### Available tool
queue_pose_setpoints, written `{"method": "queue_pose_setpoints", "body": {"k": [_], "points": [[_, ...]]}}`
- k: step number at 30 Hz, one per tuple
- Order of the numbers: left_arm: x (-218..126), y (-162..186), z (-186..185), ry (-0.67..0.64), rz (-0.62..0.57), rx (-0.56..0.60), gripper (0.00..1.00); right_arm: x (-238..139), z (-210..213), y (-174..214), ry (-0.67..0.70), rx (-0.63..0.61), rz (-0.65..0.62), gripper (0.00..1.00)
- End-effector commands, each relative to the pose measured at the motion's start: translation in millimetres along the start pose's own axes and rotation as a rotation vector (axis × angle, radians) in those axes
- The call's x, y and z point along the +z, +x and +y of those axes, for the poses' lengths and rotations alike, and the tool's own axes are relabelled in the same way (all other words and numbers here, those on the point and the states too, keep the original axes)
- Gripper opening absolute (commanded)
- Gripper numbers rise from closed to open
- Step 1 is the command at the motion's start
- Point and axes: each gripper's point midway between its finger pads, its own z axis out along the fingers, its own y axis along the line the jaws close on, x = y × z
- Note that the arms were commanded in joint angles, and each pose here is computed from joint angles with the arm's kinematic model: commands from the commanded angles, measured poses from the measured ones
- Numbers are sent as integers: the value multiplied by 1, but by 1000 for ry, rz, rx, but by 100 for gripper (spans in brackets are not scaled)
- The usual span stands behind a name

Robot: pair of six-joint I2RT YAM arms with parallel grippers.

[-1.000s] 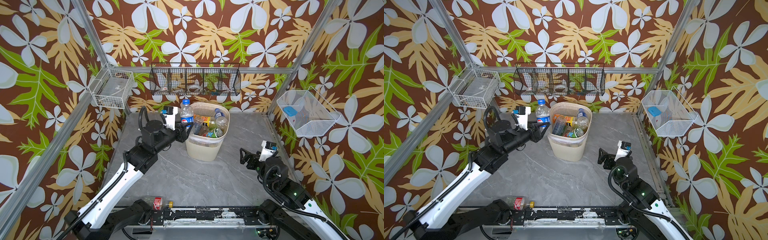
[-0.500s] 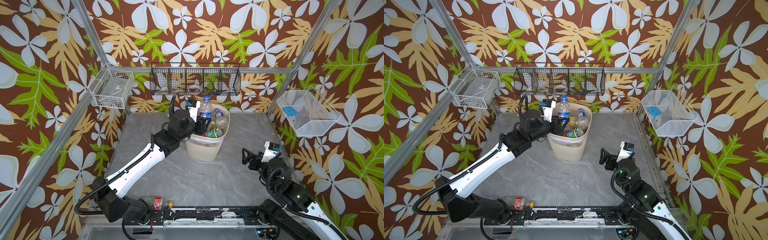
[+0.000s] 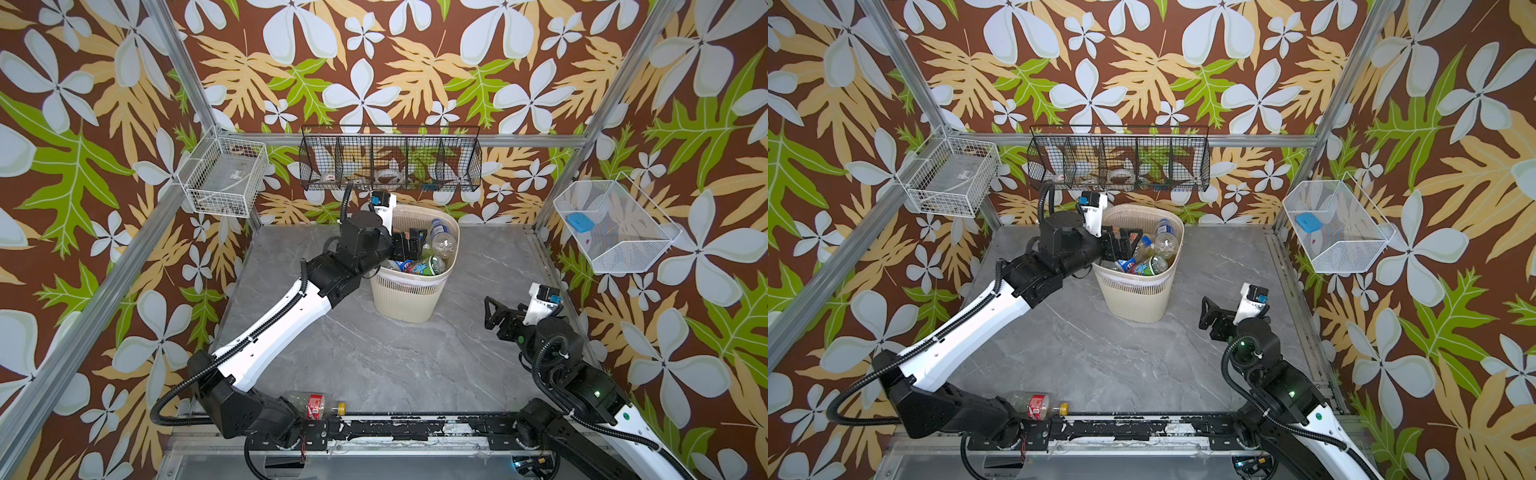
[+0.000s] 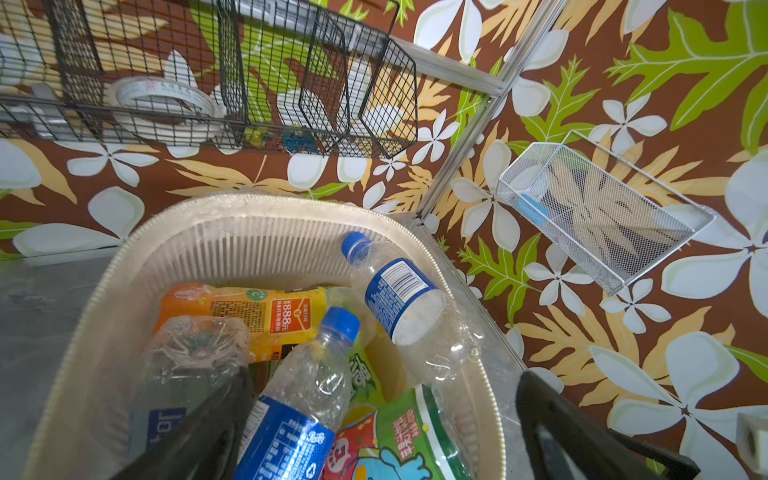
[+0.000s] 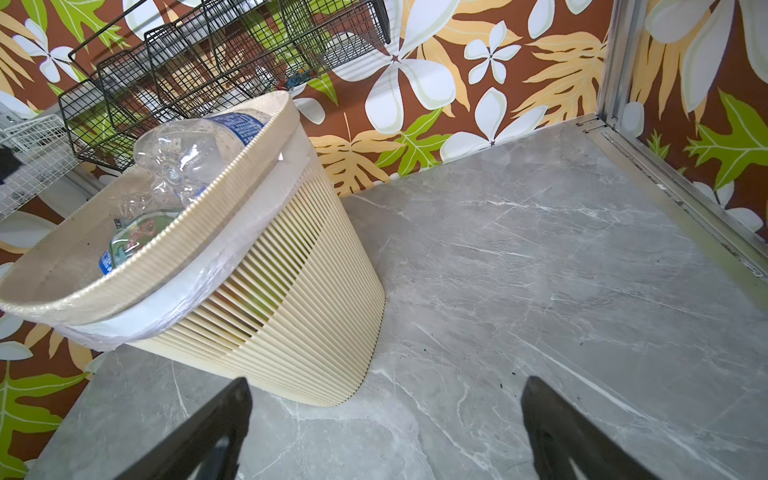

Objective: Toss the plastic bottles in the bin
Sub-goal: 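Withdraw the left gripper while the right gripper reaches toward the robot's base rail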

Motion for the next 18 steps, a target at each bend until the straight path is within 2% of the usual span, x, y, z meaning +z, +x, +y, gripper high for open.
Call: {"method": "queue_pose_setpoints", "body": {"k": [1,5,8,10,13,18], "points": [[-22,-22,3,-27,-91,41,100,-1,-4,-2,19,-7,-8,100],[-67,-24,25,-102,-202,80,100,1,-4,2,17,-9,2,99],[-107,4,63,-204,-276,82,100,2,-4,6,17,-10,14,100],[-129,34,89,-257,-299,61,100,4,-4,9,19,-12,23,100],[-152,62,110,-294,-306,26,100,7,-3,12,16,-16,36,100],[-167,79,130,-379,-281,28,100,14,14,20,-50,-27,95,98]]}}
